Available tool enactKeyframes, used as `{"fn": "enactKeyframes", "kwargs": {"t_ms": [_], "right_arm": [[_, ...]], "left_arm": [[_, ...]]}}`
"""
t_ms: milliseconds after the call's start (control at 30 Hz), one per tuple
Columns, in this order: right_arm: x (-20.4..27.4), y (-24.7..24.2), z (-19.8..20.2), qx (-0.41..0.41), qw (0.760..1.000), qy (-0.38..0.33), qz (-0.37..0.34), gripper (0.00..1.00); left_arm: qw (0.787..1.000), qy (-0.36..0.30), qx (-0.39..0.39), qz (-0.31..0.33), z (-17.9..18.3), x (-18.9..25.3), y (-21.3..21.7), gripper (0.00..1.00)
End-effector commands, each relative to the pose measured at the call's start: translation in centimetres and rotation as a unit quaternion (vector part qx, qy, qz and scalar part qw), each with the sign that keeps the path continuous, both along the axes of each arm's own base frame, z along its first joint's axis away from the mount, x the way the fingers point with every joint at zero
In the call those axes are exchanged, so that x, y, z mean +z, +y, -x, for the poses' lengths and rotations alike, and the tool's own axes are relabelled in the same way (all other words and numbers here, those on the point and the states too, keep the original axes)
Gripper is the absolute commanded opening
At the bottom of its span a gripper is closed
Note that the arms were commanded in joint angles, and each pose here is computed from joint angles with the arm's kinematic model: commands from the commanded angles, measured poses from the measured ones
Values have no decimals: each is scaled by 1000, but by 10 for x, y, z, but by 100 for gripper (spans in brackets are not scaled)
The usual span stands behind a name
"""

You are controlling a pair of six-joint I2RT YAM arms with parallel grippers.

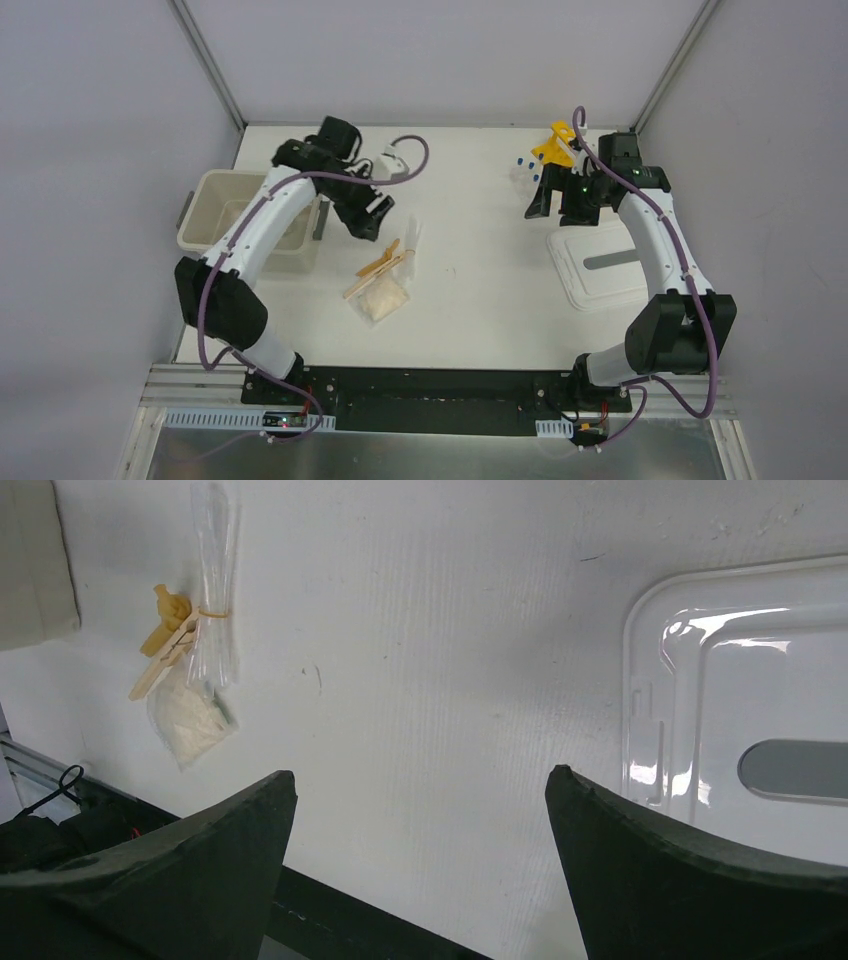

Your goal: Organize the chemistry lab equipment

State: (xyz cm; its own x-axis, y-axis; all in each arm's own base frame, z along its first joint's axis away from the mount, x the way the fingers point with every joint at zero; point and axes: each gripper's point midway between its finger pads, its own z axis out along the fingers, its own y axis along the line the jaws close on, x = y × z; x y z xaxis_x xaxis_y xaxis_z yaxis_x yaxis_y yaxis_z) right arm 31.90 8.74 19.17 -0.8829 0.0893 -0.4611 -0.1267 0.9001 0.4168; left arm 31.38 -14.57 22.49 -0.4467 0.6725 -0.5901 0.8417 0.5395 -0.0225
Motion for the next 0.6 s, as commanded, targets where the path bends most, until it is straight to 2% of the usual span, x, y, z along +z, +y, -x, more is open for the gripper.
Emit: {"fn": "enactKeyframes", "kwargs": {"t_ms": [0, 100, 200, 367, 567], "right_arm": [[9, 2, 10, 12, 1000, -13, 0, 99], [10, 2, 11, 12, 1000, -15, 0, 99], [10, 2, 13, 12, 1000, -17, 1, 99], [9, 2, 16, 13, 1000, -14, 0, 99], [9, 0, 16, 10, 1000, -15, 6, 99]], "left_arm": [[992, 105, 21, -67, 25, -77, -22, 65], [985, 118, 33, -121, 19, -122, -24, 64], [981, 122, 47, -140, 11, -150, -26, 67], [979, 125, 53, -151, -6, -175, -39, 65], [975, 140, 54, -167, -7, -205, -49, 64]]}}
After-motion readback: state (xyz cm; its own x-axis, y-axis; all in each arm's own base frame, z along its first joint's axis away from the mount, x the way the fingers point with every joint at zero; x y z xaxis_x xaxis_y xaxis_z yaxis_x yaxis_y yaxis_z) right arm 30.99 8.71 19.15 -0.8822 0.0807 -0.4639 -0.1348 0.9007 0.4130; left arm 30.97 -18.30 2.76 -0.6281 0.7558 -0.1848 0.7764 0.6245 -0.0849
